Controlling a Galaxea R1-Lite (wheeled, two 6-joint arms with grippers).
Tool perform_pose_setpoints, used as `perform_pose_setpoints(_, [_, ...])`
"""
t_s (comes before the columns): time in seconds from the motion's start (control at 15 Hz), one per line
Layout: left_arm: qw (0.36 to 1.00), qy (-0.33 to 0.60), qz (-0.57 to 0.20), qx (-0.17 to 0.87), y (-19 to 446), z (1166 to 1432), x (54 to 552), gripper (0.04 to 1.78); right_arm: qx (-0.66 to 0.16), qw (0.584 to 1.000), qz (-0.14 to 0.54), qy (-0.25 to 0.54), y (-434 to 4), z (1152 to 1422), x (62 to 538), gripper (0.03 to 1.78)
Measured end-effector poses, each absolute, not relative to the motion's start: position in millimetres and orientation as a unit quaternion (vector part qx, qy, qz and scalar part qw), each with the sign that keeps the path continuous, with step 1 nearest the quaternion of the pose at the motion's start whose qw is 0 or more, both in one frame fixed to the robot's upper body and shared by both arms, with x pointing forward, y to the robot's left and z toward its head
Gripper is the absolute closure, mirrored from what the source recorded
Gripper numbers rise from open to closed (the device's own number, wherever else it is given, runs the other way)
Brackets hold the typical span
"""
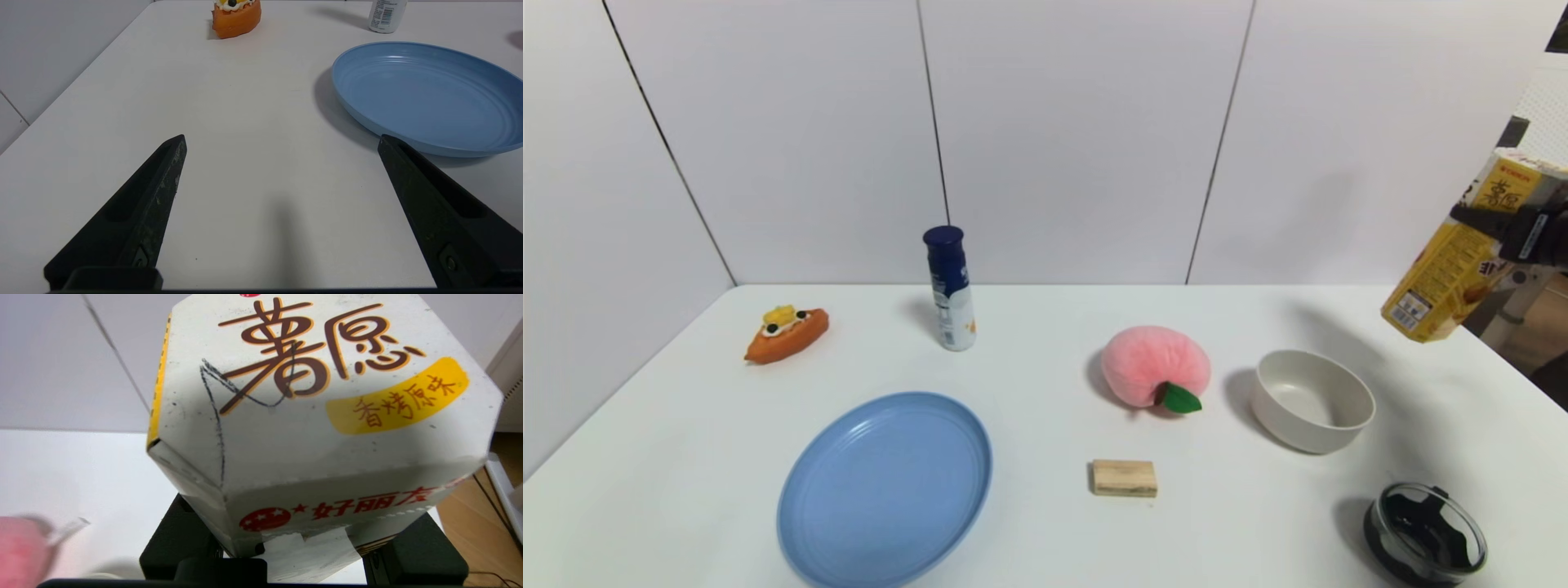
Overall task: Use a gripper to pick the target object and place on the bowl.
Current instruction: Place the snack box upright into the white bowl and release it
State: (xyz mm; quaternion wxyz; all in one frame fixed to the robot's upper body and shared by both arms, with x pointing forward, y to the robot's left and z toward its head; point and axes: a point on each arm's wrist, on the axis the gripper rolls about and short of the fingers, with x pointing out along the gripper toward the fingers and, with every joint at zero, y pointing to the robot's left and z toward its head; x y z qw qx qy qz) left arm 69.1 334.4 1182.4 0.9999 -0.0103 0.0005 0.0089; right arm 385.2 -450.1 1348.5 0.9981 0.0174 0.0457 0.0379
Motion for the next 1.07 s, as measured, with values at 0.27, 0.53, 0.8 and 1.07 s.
perform_pose_setpoints(0.27, [1.0, 0.001, 0.009, -0.01, 334.4, 1182.4, 69.1, 0.13, 0.035, 0.995, 0.089, 0.035, -407.0, 1379.1, 357.9, 0.95])
perform_pose_setpoints(0.53, [1.0, 0.0, 0.009, -0.01, 334.4, 1182.5, 69.1, 0.13, 0.031, 0.985, 0.167, 0.035, -356.4, 1388.8, 317.3, 0.95])
perform_pose_setpoints(0.8, [1.0, 0.001, 0.009, -0.01, 334.4, 1182.4, 69.1, 0.13, 0.027, 0.974, 0.219, 0.053, -331.0, 1365.9, 281.2, 0.95])
perform_pose_setpoints(1.07, [1.0, 0.001, 0.009, -0.01, 334.4, 1182.4, 69.1, 0.13, 0.016, 0.973, 0.228, 0.031, -328.2, 1353.4, 272.9, 0.95])
